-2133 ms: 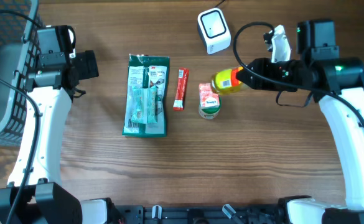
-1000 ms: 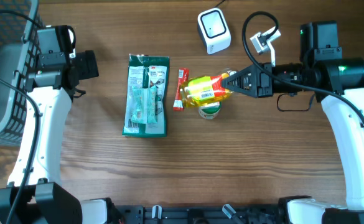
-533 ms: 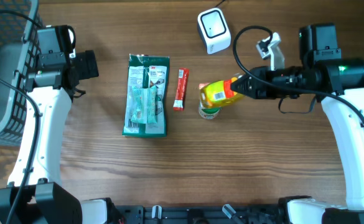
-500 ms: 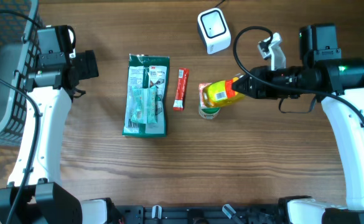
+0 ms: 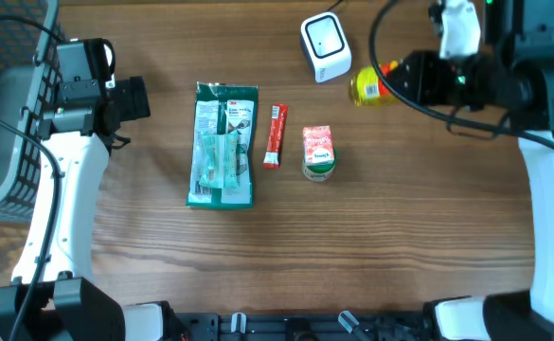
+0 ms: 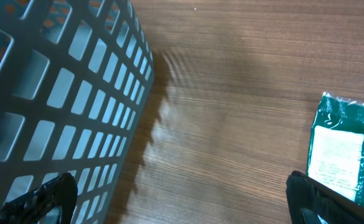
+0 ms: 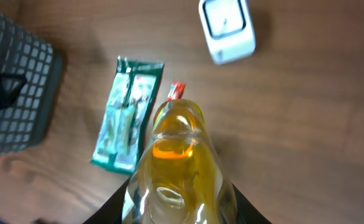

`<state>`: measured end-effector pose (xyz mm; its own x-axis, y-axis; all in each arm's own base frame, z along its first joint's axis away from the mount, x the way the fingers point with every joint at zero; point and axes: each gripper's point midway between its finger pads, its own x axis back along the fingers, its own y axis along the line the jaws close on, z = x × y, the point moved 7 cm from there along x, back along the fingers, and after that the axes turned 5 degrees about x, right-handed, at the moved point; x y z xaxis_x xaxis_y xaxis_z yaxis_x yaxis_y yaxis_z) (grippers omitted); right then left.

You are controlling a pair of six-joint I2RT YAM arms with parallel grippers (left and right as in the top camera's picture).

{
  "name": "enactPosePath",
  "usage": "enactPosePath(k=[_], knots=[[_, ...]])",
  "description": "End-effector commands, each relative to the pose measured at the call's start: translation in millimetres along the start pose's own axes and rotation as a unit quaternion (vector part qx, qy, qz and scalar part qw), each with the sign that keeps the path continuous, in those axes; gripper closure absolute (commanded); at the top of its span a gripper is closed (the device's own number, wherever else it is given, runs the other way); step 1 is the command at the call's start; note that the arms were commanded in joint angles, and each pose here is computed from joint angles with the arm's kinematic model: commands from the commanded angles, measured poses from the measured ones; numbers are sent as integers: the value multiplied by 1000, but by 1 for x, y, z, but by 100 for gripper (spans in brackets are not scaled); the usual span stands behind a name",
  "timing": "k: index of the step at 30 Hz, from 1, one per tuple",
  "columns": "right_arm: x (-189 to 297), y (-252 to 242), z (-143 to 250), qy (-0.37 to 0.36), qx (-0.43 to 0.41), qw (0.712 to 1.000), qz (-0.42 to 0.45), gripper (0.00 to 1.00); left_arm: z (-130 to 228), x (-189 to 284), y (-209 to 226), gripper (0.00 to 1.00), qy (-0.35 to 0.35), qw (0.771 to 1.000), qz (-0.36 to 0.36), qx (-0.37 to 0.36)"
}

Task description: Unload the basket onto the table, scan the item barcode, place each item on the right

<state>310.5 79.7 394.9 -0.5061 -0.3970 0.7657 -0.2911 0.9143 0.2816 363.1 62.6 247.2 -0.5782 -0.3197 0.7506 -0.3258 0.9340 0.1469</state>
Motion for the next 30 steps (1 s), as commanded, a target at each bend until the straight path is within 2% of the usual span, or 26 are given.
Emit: enactPosePath(k=[1, 8, 13, 18, 23, 30], knots=[[-21, 3, -29, -25, 68, 996, 57, 91, -1, 1, 0, 0, -3, 1000, -1, -3], [-92, 16, -57, -33, 192, 966, 173, 91, -1, 1, 0, 0, -3, 1000, -1, -3], [-150, 17, -72, -21, 285, 914, 289, 92, -1, 1, 0, 0, -3, 1000, -1, -3], [-208, 0, -81, -20, 295, 879, 373, 95, -1, 1, 0, 0, -3, 1000, -1, -3], [-253, -5, -86, -42, 287, 875, 388, 95, -1, 1, 0, 0, -3, 1000, -1, -3], [-283, -2, -88, -75, 273, 870, 403, 95, -1, 1, 0, 0, -3, 1000, -1, -3]])
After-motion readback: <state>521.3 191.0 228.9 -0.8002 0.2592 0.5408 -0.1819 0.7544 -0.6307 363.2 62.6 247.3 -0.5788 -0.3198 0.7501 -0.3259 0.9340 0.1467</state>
